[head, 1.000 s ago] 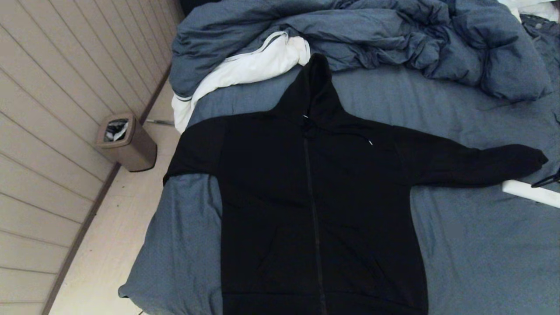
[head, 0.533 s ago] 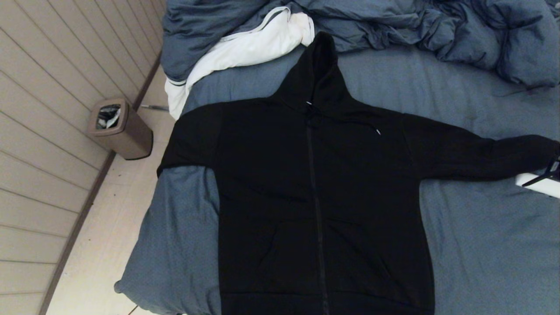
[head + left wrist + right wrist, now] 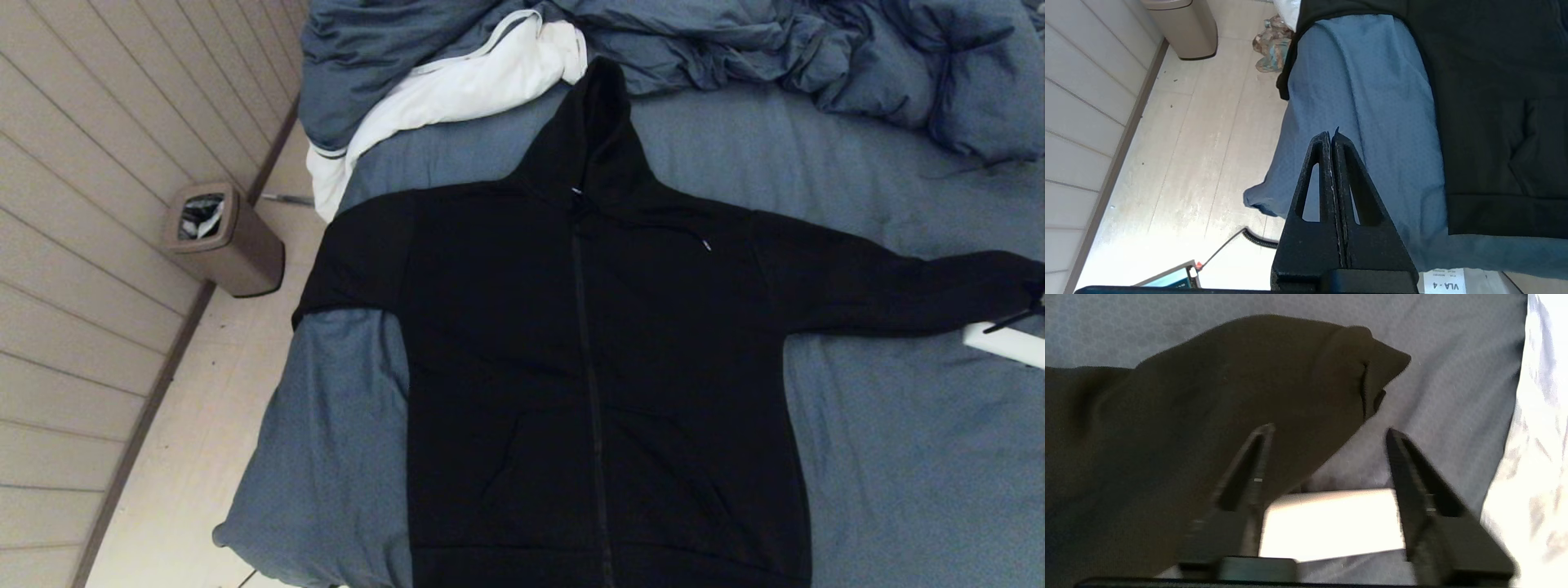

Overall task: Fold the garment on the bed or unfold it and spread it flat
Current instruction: Fold the black sweatshirt

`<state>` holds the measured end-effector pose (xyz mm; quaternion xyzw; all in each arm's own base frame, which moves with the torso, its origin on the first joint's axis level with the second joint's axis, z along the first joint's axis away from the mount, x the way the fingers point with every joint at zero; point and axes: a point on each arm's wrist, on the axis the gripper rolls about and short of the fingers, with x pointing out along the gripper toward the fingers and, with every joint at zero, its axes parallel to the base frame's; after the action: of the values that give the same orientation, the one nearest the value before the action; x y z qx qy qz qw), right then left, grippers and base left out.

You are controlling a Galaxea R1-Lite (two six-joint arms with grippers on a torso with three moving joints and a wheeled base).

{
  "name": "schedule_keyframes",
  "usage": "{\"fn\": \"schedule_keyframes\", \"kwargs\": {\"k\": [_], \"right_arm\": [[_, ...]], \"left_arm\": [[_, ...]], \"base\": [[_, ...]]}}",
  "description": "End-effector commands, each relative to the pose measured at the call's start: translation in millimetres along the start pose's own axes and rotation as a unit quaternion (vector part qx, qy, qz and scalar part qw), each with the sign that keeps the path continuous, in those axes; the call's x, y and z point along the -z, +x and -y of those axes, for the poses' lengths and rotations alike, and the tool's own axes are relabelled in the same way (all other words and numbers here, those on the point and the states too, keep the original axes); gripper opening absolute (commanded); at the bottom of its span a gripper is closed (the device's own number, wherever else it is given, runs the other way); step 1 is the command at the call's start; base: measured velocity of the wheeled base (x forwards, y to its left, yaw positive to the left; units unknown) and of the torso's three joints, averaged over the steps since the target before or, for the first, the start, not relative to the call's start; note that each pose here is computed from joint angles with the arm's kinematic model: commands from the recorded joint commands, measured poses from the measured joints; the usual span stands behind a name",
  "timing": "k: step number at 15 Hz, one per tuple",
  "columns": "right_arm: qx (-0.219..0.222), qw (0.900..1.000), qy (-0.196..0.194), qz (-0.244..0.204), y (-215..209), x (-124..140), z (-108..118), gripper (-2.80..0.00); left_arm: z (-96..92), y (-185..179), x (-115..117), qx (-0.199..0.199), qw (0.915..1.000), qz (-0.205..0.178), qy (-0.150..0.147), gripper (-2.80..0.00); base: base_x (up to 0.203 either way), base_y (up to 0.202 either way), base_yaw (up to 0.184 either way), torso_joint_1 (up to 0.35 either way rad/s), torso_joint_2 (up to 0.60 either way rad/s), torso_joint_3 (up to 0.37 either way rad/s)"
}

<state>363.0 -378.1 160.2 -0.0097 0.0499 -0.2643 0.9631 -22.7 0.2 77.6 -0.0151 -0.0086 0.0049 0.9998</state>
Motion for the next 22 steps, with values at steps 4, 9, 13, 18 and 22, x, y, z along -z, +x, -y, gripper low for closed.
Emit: {"fn": "schedule_keyframes", "kwargs": {"k": [4,9,13,18,22], "right_arm": [[-0.004,1.0,0.001,-0.006,16.8,31.2,-7.3,0.0],[-0.022,1.0,-0.002,-0.002,31.0,53.9,-26.6,0.0],[-0.034,0.999,-0.001,-0.01,36.0,62.3,-38.7,0.0],[-0.037,0.999,0.0,-0.014,36.2,62.5,-40.9,-2.8],[-0.035,0.999,0.0,-0.011,35.4,59.7,-40.8,-2.8]], "left_arm": [[0.0,0.0,0.2,0.0,1.0,0.0,0.0,-2.8],[0.0,0.0,0.2,0.0,1.0,0.0,0.0,-2.8],[0.0,0.0,0.2,0.0,1.0,0.0,0.001,-2.8],[0.0,0.0,0.2,0.0,1.0,0.0,0.001,-2.8],[0.0,-0.1,-0.5,0.0,1.0,0.001,0.001,-2.8]], "base": [[0.0,0.0,0.0,0.0,0.0,0.0],[0.0,0.0,0.0,0.0,0.0,0.0],[0.0,0.0,0.0,0.0,0.0,0.0],[0.0,0.0,0.0,0.0,0.0,0.0],[0.0,0.0,0.0,0.0,0.0,0.0]]}}
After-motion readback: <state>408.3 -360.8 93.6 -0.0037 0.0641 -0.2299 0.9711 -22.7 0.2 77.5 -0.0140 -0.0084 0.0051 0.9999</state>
